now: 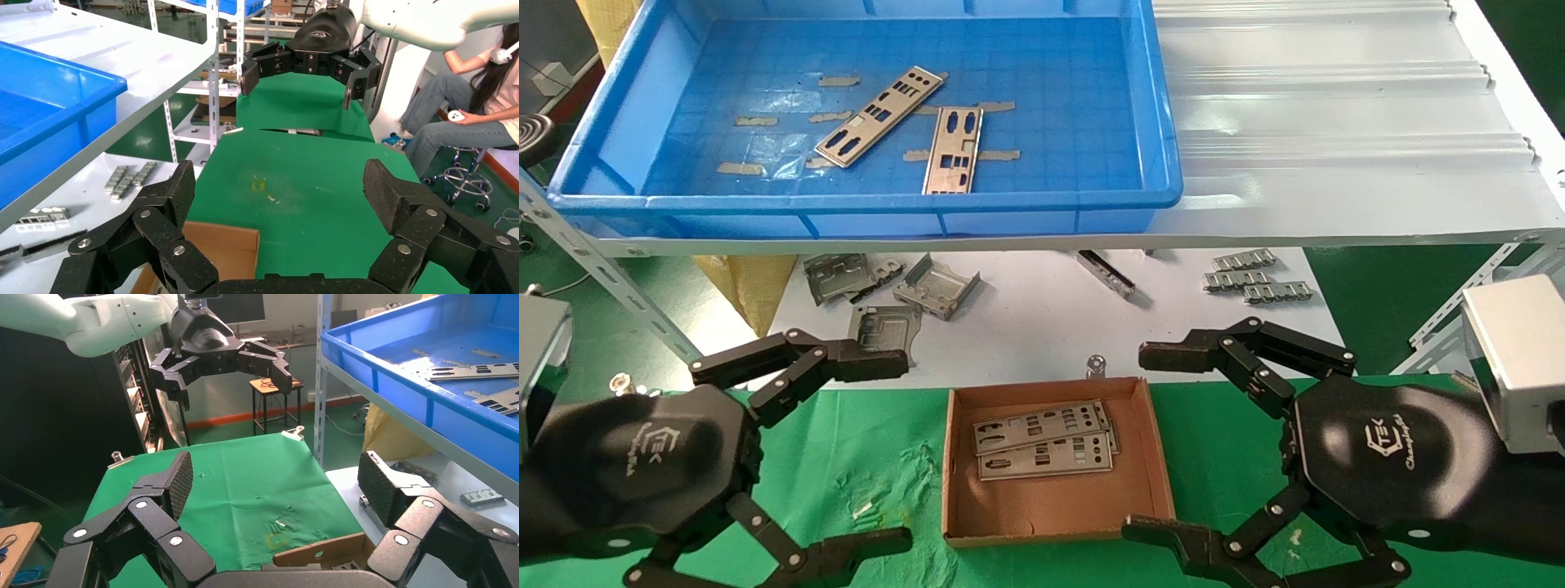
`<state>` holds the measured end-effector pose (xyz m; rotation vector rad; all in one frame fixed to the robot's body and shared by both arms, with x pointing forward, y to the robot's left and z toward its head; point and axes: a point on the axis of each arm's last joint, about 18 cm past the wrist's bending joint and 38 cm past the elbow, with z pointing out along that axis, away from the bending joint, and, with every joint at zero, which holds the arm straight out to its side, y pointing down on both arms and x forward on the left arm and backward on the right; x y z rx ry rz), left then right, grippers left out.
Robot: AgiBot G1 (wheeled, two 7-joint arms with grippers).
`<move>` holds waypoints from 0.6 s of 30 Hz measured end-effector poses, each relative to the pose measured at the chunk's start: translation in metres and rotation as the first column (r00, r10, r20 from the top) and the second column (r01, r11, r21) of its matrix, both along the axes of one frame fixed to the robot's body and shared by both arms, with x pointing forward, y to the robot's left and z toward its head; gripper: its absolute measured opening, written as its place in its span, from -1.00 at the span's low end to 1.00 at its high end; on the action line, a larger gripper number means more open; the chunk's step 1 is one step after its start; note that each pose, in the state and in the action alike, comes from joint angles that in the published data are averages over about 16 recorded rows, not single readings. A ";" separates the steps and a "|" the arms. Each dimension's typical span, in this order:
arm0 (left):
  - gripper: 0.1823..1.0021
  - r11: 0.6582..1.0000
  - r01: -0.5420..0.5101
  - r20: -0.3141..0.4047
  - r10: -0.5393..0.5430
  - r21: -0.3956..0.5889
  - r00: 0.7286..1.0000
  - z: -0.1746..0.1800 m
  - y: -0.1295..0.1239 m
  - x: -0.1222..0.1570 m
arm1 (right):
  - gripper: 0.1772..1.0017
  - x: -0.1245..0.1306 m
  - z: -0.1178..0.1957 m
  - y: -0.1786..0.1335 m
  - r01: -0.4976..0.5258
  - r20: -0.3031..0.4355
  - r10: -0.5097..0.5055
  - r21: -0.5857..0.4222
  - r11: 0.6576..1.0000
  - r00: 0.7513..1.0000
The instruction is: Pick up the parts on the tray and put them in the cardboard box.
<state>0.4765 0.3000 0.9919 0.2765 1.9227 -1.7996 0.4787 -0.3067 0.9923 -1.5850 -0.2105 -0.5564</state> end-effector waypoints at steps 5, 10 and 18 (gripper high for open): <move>1.00 1.000 0.000 0.000 0.000 0.000 1.000 0.000 0.000 0.000 | 1.00 0.000 0.000 0.000 0.000 0.000 0.000 0.000 1.000 1.000; 1.00 1.000 0.000 0.000 0.000 0.000 1.000 0.000 0.000 0.000 | 1.00 0.000 0.000 0.000 0.000 0.000 0.000 0.000 1.000 1.000; 1.00 1.000 0.000 0.000 0.000 0.000 1.000 0.000 0.000 0.000 | 1.00 0.000 0.000 0.000 0.000 0.000 0.000 0.000 1.000 1.000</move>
